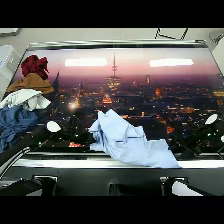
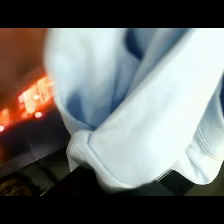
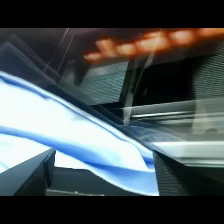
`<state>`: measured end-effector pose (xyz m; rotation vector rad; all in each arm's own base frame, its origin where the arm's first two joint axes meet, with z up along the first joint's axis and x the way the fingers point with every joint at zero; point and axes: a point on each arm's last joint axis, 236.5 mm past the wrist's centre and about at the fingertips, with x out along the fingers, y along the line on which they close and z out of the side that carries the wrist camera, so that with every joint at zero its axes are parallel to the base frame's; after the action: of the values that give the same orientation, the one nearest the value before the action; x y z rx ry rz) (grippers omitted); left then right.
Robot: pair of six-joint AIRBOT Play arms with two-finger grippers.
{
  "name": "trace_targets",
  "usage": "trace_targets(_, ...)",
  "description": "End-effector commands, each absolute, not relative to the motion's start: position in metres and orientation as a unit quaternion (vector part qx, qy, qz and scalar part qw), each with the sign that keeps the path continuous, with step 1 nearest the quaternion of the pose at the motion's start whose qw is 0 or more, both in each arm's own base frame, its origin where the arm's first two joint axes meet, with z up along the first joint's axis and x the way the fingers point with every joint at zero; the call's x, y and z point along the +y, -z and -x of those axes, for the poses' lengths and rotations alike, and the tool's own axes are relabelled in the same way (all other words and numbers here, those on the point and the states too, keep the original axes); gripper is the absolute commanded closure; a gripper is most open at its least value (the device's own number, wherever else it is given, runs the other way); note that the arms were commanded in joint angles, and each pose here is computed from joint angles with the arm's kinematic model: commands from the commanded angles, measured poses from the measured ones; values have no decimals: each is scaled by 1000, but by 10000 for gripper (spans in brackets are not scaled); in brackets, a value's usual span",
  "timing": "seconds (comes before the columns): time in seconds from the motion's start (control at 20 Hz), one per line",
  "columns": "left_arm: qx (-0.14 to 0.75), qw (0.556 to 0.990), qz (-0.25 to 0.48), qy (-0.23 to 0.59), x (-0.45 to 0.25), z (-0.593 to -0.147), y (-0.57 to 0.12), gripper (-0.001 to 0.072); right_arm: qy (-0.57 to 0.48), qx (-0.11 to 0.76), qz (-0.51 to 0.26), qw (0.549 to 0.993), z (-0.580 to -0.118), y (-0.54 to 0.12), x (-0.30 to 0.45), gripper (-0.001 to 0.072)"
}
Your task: Fold the clothes and pants, and hang the long-sleeved shirts on hangers.
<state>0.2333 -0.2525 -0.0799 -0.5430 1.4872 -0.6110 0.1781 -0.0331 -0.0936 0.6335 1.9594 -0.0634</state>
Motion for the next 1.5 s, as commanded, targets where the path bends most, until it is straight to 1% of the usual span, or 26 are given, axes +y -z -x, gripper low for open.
trace_targets(0.0,653,664,241,271,-257,-233,82,682,12,815,-283,505,-165,109,-16,-3)
trace_targets(0.1,651,666,241,273,-257,-234,79,682,-13,810,-307,500,-162,116,5,-3)
trace_targets(0.2,646,670,241,275,-257,-235,76,682,-16,802,-311,510,-166,124,16,-1)
trace_targets(0.25,642,673,241,277,-257,-236,73,682,-22,797,-311,517,-172,125,23,17)
trace_targets(0.35,632,683,237,281,-256,-239,66,682,-41,788,-316,527,-185,120,39,301)
trace_targets(0.4,620,693,234,284,-256,-243,60,683,-53,784,-319,530,-192,114,46,567)
trace_targets(0.45,604,707,232,286,-254,-249,52,683,-63,776,-319,540,-202,104,50,669)
trace_targets(0.55,556,748,209,297,-245,-273,19,684,-86,739,-326,583,-238,70,50,670)
trace_targets(0.6,521,775,196,301,-238,-290,-8,684,-98,714,-319,616,-259,44,47,670)
trace_targets(0.7,415,837,189,304,-217,-333,-95,684,-114,629,-283,715,-314,-31,33,670)
trace_targets(0.8,277,893,189,301,-188,-359,-217,683,-113,497,-229,829,-360,-141,16,669)
trace_targets(0.85,204,915,183,296,-170,-359,-283,684,-106,416,-195,882,-373,-206,8,669)
trace_targets(0.9,141,931,175,289,-153,-352,-338,683,-90,330,-167,925,-375,-272,1,668)
trace_targets(0.95,84,942,166,279,-137,-339,-388,683,-74,259,-152,951,-369,-325,-4,668)
trace_targets(1.05,13,950,159,268,-121,-309,-447,683,-62,164,-128,976,-337,-400,0,668)
trace_targets(1.1,-10,951,155,266,-118,-293,-464,683,-64,138,-117,981,-319,-420,6,668)
trace_targets(1.2,-30,950,150,271,-118,-272,-477,683,-67,121,-127,982,-292,-434,17,668)
trace_targets(1.3,-37,948,150,277,-121,-260,-482,683,-71,114,-127,983,-275,-440,24,668)
trace_targets(1.35,-30,949,147,279,-122,-260,-479,683,-70,108,-125,984,-271,-443,25,668)
trace_targets(1.45,-1,954,140,264,-118,-279,-457,683,-69,122,-142,980,-275,-436,24,668)
